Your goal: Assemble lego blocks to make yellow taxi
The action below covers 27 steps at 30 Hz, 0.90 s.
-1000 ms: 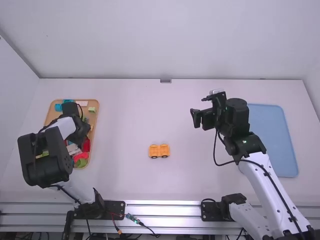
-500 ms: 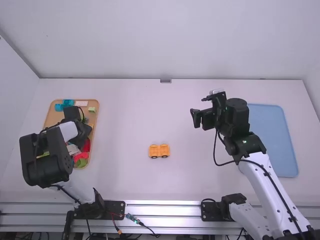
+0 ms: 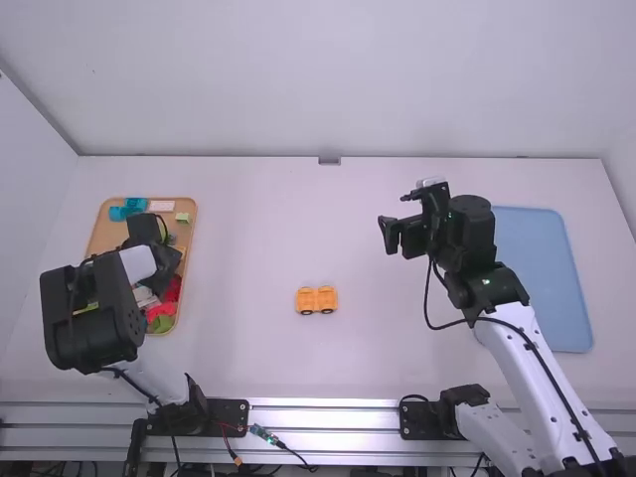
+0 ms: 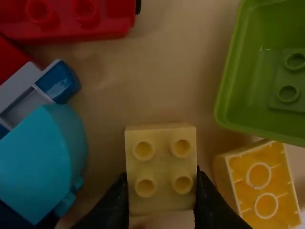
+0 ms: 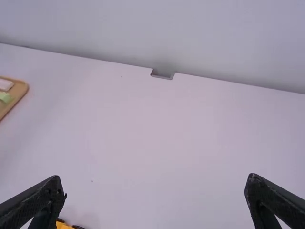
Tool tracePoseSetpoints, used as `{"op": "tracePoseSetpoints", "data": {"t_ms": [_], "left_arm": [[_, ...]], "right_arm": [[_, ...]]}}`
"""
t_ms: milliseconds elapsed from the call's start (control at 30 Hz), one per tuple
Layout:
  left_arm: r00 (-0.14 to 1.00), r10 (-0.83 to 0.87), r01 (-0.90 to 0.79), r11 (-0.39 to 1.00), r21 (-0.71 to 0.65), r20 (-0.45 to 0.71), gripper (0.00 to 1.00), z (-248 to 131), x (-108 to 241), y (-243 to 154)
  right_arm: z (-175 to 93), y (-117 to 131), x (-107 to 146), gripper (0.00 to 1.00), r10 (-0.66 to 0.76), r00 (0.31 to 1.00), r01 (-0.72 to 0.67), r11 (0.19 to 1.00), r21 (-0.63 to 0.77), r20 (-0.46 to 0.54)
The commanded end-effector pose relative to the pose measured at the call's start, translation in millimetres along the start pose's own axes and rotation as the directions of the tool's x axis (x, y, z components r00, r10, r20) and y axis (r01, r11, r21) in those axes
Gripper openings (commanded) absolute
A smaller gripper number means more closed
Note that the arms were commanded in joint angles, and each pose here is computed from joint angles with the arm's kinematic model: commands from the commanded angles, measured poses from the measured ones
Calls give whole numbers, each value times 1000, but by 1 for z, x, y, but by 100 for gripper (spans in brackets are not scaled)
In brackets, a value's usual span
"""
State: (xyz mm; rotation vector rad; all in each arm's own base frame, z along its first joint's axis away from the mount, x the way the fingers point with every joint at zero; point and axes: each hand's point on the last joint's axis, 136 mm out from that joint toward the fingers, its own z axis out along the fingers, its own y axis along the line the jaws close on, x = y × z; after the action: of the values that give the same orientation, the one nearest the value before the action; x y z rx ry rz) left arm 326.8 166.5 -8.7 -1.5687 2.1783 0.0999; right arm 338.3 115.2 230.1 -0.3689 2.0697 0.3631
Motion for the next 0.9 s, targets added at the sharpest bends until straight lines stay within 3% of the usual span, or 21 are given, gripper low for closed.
{"op": "tracePoseSetpoints", "data": {"t_ms": [0, 367, 433, 533, 867], "left_arm": [[1000, 8, -8, 1000, -22, -12, 22, 2, 2, 4], [1000, 7, -7, 1000, -16, -9, 17, -14, -20, -16], [1000, 7, -7, 1000, -17, -11, 8, -21, -28, -23], [1000, 7, -7, 1000, -24, -18, 2, -29, -34, -28], [1000, 16, -17, 1000, -7, -23, 2, -48, -26, -36]], "right_arm": [[-4, 1, -14, 100, -5, 1000, 5, 1000, 2, 30], [-4, 1, -13, 100, -5, 1000, 5, 1000, 2, 27], [-4, 1, -13, 100, -5, 1000, 5, 1000, 1, 27], [-4, 1, -13, 100, -5, 1000, 5, 1000, 0, 28], [-4, 1, -14, 100, 0, 1000, 0, 1000, -2, 31]]}}
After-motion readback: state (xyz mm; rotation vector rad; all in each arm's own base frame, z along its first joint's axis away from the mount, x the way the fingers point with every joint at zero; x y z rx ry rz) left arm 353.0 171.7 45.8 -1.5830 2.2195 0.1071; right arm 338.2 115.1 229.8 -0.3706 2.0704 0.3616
